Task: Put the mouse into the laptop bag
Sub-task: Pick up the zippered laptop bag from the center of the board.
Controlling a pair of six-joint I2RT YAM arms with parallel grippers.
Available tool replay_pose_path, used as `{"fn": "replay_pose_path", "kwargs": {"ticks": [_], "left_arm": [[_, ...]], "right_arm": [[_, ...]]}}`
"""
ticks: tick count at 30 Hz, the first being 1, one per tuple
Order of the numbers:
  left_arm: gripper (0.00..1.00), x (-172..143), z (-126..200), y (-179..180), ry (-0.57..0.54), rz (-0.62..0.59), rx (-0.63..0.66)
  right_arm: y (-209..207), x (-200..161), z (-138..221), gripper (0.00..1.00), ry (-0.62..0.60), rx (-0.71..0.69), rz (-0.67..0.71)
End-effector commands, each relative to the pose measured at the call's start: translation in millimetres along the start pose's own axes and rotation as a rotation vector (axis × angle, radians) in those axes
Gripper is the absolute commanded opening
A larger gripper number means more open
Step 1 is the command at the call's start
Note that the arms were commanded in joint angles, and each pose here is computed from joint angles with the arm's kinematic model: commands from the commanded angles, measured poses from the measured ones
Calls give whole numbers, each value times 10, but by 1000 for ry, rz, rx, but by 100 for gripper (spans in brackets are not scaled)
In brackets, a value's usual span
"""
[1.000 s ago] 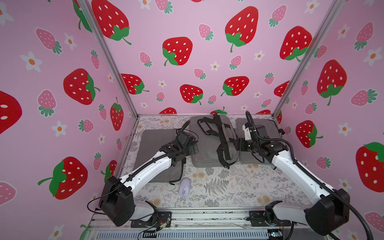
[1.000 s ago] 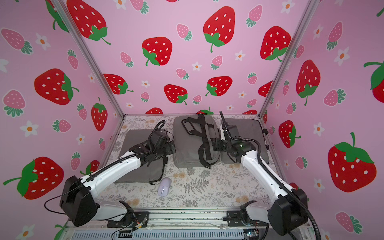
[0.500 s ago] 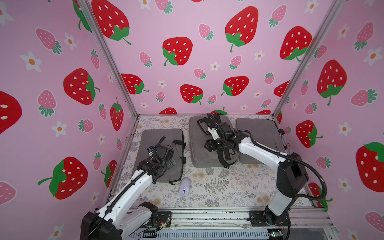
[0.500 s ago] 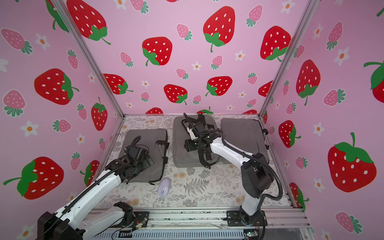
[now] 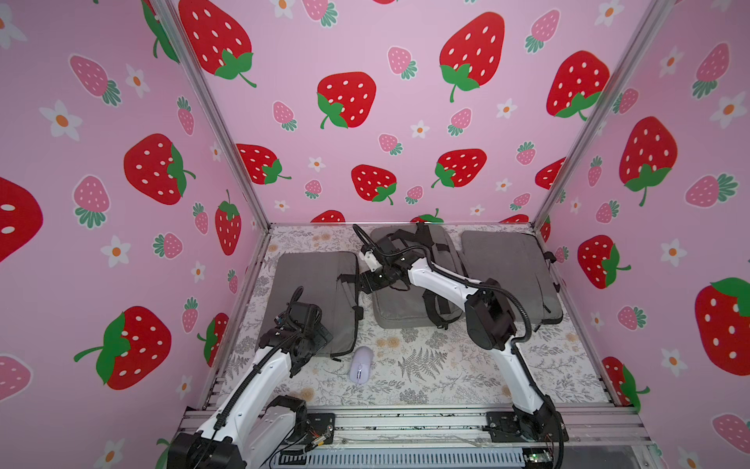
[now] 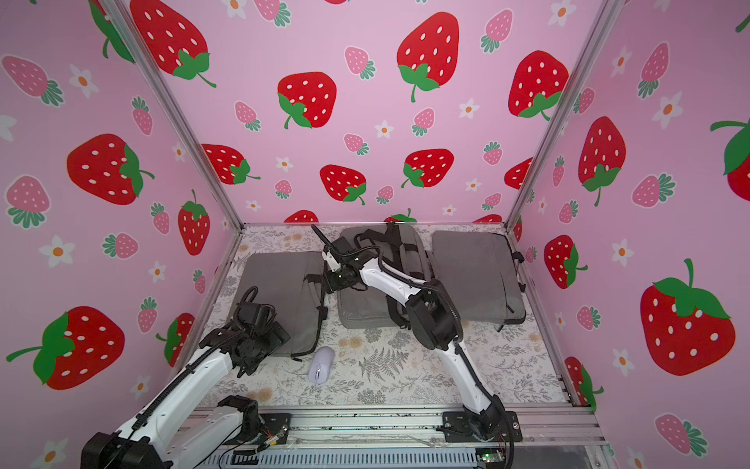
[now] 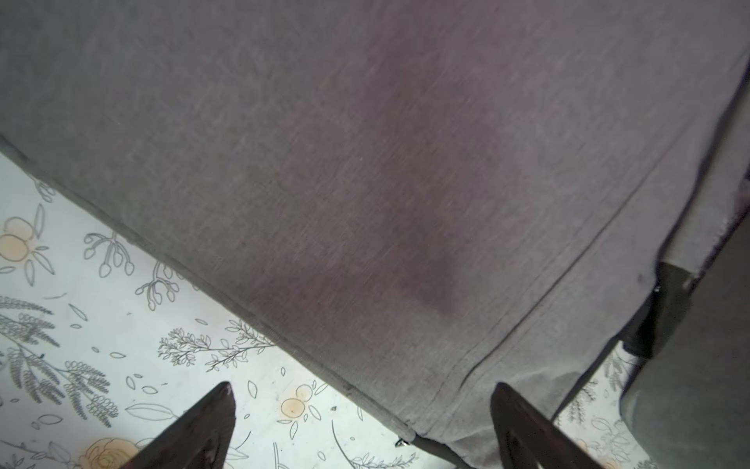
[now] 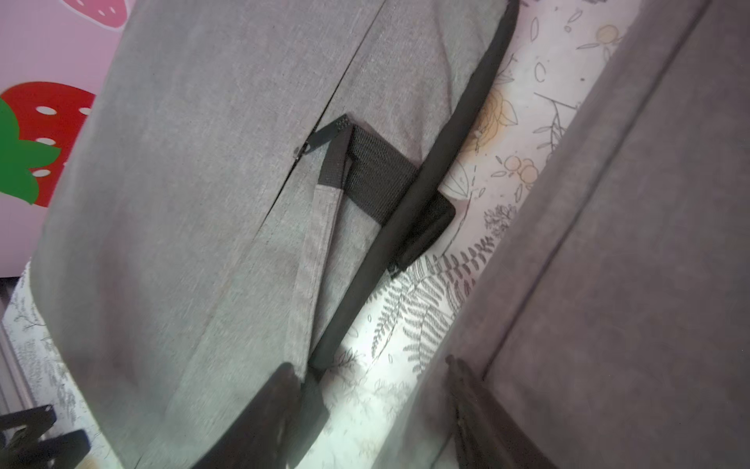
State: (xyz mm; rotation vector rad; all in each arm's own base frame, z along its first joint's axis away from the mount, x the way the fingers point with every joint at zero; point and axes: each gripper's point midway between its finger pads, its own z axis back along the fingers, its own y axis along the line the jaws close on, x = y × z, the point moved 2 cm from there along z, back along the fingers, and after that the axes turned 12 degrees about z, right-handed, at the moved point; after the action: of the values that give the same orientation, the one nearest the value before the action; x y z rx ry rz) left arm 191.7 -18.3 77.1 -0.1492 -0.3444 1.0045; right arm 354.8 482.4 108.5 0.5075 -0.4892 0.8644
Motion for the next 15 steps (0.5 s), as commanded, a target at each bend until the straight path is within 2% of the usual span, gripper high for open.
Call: {"fn": "replay_pose_path", "kwargs": {"ticks": [1,10,15], "left_arm": [[99,-29,-16,72,8,48,8],[99,-7,-109,97,-2,47,3],[99,7,-189,102,6,50,16]], "right_arm": [[-24,-86,-204,61,69,18,9],[-121,-220,-604,62,99,18,-53],[-46,-315,-784,62,117,69,-88]]}}
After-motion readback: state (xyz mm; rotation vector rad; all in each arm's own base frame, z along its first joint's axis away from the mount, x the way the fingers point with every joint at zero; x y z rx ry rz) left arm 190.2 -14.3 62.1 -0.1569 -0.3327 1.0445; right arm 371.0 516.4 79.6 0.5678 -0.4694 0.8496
